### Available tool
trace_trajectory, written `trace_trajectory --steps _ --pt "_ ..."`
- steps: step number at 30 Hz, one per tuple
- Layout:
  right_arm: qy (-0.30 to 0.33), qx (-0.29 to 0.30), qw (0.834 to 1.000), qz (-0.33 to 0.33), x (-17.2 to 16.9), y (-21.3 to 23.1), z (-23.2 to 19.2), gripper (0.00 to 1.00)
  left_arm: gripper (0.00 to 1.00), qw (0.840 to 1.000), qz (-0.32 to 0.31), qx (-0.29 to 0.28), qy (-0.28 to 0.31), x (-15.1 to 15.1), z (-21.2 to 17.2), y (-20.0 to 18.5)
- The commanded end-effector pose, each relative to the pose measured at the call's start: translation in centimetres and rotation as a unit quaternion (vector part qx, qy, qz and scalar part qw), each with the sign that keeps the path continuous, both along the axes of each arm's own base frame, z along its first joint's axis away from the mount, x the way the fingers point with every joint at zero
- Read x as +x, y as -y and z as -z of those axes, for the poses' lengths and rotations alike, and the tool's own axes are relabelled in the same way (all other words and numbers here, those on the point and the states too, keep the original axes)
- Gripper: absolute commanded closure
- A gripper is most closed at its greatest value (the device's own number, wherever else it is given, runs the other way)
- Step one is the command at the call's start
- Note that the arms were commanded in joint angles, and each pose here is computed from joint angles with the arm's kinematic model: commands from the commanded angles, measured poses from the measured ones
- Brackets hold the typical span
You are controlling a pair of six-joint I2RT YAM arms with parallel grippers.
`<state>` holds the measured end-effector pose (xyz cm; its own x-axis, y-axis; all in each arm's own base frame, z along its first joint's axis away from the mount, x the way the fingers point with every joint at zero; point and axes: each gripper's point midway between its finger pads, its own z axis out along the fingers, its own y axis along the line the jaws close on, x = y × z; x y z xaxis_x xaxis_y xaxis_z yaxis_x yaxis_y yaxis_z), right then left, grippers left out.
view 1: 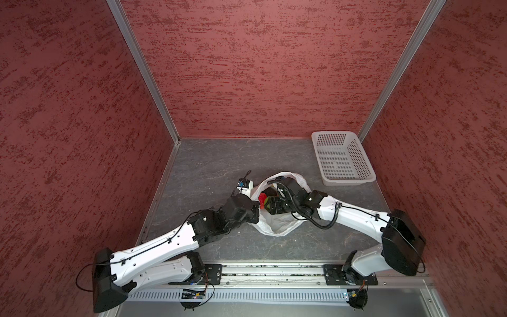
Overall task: Untie the knot of the plastic bag and take out the fruit
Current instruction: 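Close the right gripper on the green mottled fruit inside the bag, then lift the green fruit out of the bag and carry it to the white basket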
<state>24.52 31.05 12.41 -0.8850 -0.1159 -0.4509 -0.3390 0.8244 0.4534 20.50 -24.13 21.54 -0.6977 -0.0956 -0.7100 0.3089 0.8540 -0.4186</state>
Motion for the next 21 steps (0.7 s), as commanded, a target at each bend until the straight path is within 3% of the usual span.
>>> trace_trajectory --steps 1,21 --pt "0.025 0.023 0.999 -0.02 -0.3 -0.8 -3.5 0.48 1.0 1.0 0.003 -0.011 0.015 0.4 -1.2 0.2" --pt "0.03 0.057 0.998 -0.025 -2.7 0.6 -12.0 0.49 1.0 0.999 -0.017 -0.021 0.024 0.9 -2.1 -1.0"
